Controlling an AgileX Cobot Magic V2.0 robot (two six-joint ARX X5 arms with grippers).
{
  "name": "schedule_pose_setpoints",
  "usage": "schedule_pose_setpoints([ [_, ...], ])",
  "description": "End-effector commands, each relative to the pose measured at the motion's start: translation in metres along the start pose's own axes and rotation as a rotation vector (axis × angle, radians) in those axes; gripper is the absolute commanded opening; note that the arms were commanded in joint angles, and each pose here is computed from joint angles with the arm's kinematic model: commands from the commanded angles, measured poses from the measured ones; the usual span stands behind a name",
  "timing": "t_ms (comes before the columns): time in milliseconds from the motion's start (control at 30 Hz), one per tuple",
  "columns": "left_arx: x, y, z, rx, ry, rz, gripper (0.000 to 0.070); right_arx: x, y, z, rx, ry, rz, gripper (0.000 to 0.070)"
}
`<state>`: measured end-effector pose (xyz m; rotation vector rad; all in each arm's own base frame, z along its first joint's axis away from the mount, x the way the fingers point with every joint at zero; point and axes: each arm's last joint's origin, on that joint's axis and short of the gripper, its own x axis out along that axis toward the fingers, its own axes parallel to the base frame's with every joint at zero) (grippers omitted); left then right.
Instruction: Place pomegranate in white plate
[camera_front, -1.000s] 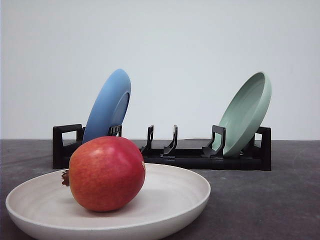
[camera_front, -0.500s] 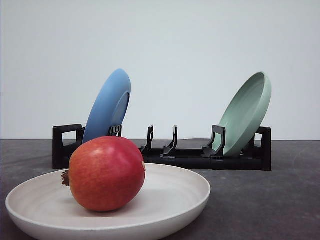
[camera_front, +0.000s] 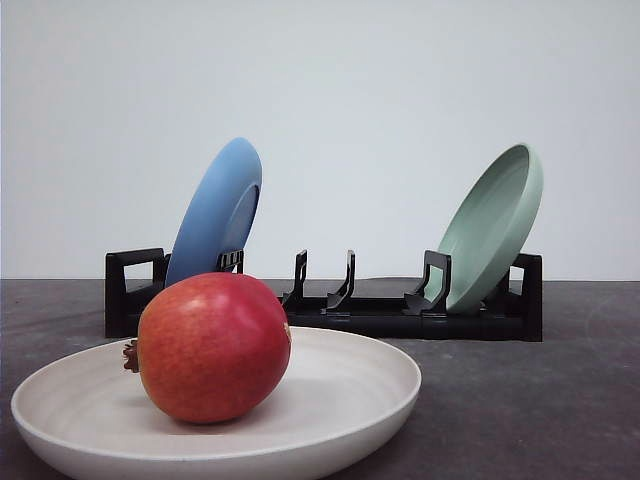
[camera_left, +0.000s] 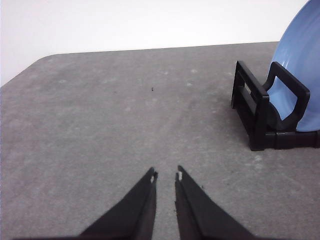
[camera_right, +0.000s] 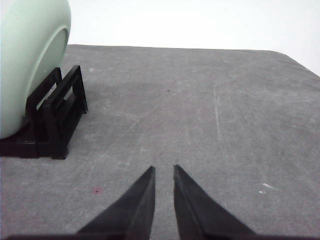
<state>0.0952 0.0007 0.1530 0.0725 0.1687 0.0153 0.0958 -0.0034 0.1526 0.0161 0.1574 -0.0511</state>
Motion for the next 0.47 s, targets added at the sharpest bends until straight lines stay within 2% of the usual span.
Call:
schedule_pose_setpoints([
  [0, 0.001, -0.0006, -0.0035, 0.015, 0.01, -0.007, 0.0057, 0.0004, -0.0001, -0.0005, 0.014, -0.009, -0.001, 0.0065],
  [433, 0.001, -0.0006, -0.0035, 0.015, 0.01, -0.007, 0.0057, 0.0004, -0.0001, -0.0005, 0.014, -0.009, -0.001, 0.0065],
])
